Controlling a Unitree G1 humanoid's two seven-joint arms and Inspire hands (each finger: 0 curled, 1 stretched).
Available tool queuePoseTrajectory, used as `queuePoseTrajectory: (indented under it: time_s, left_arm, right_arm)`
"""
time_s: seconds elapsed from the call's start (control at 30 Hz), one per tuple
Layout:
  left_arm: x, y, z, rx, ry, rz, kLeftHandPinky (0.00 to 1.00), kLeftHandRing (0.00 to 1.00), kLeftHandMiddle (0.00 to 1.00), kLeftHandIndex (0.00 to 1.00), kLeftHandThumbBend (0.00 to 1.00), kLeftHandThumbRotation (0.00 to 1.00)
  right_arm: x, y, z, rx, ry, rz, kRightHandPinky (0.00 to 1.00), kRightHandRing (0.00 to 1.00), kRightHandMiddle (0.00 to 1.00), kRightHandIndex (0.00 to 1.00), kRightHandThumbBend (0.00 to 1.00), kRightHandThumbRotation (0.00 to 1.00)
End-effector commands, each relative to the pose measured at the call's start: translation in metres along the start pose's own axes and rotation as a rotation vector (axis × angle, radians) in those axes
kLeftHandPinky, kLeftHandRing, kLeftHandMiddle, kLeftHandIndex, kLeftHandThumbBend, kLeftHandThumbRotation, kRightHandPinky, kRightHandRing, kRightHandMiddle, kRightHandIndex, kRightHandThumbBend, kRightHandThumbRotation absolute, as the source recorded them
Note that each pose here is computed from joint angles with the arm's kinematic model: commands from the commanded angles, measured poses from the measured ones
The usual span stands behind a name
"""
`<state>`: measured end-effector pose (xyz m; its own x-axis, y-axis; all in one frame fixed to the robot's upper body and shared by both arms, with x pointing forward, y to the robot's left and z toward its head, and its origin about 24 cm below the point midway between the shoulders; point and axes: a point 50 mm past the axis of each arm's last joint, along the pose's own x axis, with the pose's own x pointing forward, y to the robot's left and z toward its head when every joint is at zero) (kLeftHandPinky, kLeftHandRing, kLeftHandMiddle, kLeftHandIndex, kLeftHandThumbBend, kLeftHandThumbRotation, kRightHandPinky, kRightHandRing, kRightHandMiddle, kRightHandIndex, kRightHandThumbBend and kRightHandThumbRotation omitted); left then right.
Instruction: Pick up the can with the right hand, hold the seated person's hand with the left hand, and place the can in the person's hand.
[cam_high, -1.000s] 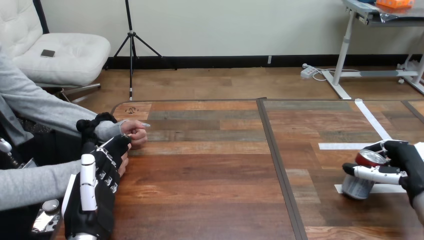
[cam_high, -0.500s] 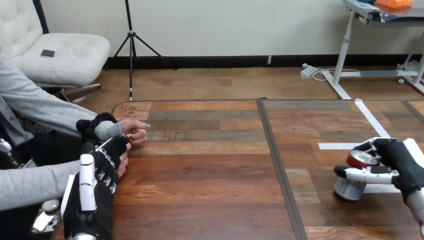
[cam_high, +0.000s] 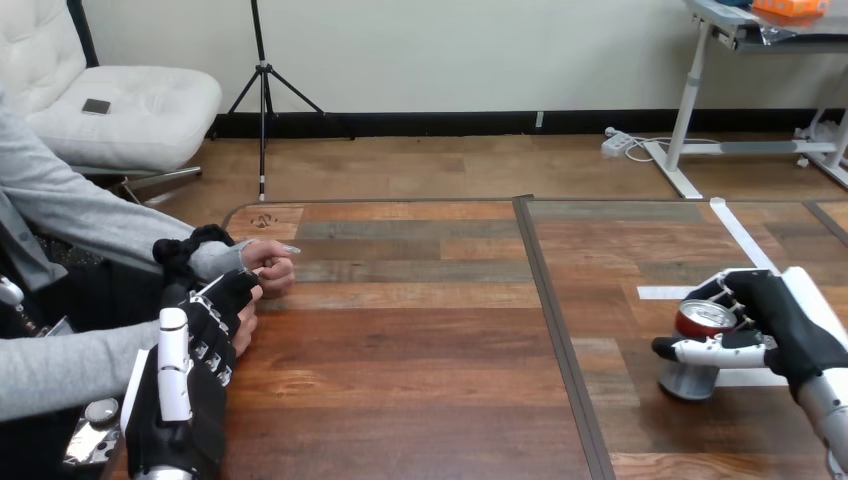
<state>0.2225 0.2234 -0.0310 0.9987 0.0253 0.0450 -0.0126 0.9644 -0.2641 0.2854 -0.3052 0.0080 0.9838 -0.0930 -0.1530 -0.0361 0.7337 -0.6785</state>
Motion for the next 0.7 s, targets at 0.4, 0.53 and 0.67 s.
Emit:
queuePoseTrajectory:
  time_s: [0.4, 0.53, 0.67]
  left_arm:
    - [0.0169, -0.0083, 0.0209, 0.035, -0.097, -0.06, 1.0, 0.91, 0.83, 0.72, 0.54, 1.0]
    - [0.017, -0.0083, 0.0209, 0.038, -0.099, -0.057, 1.0, 0.91, 0.84, 0.72, 0.53, 1.0]
    - [0.0175, -0.0085, 0.0208, 0.038, -0.102, -0.056, 1.0, 0.91, 0.83, 0.72, 0.52, 1.0]
  right_arm:
    - [0.0108, -0.0154, 0.0273, -0.102, -0.15, -0.042, 0.4, 0.43, 0.46, 0.47, 0.78, 0.0]
    - [0.0104, -0.0147, 0.0283, -0.12, -0.165, -0.034, 0.4, 0.42, 0.46, 0.47, 0.79, 0.0]
    - [0.0104, -0.0139, 0.0292, -0.123, -0.173, -0.029, 0.4, 0.42, 0.46, 0.47, 0.79, 0.0]
